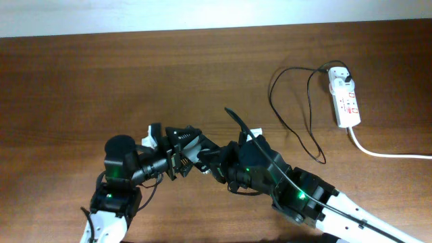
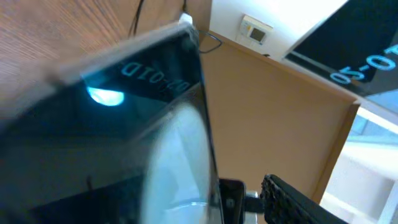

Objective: Plug charger to phone and switch on socket

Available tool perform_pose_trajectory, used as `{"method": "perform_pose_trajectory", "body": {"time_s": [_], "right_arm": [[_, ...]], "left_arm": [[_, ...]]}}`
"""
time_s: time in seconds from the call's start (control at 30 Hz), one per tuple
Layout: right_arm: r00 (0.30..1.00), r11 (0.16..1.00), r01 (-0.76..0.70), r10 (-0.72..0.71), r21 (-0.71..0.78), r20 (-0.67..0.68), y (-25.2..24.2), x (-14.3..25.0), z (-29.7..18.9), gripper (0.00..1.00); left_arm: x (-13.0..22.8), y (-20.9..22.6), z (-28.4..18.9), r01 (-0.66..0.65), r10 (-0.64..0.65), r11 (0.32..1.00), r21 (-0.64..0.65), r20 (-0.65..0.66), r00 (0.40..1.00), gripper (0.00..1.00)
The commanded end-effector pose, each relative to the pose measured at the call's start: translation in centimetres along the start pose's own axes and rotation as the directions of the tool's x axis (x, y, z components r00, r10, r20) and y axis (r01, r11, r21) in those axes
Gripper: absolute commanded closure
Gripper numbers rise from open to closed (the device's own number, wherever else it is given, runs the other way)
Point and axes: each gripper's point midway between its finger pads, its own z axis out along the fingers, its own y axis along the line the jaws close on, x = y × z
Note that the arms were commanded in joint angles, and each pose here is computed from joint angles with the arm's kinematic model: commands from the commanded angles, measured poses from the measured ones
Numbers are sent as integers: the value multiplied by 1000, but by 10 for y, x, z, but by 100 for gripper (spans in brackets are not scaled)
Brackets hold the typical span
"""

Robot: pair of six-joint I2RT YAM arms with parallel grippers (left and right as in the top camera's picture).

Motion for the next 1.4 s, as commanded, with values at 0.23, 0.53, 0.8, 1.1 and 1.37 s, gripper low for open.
{"method": "perform_pose_trajectory", "body": {"time_s": [0.23, 0.53, 0.8, 1.1, 1.37], "right_arm": [[997, 996, -70, 71, -46, 14, 15, 0, -4, 96], [995, 995, -95, 95, -32, 22, 11, -2, 0, 93], [994, 994, -105, 103, 41, 42, -8, -5, 0, 65], [972, 956, -86, 19, 280, 234, -70, -39, -16, 51], [912, 893, 83, -248, 443, 328, -94, -68, -63, 46]], "left_arm": [[1, -18, 2, 33, -32, 997, 63, -12, 999, 63], [1, -18, 2, 101, -101, 993, 62, -17, 995, 96], [-11, -20, 2, 99, -104, 992, 82, 50, 993, 100], [-38, -14, 2, -39, 30, 998, 58, 158, 987, 100], [-33, -2, 42, -81, 86, 996, 34, -185, 979, 100]]}}
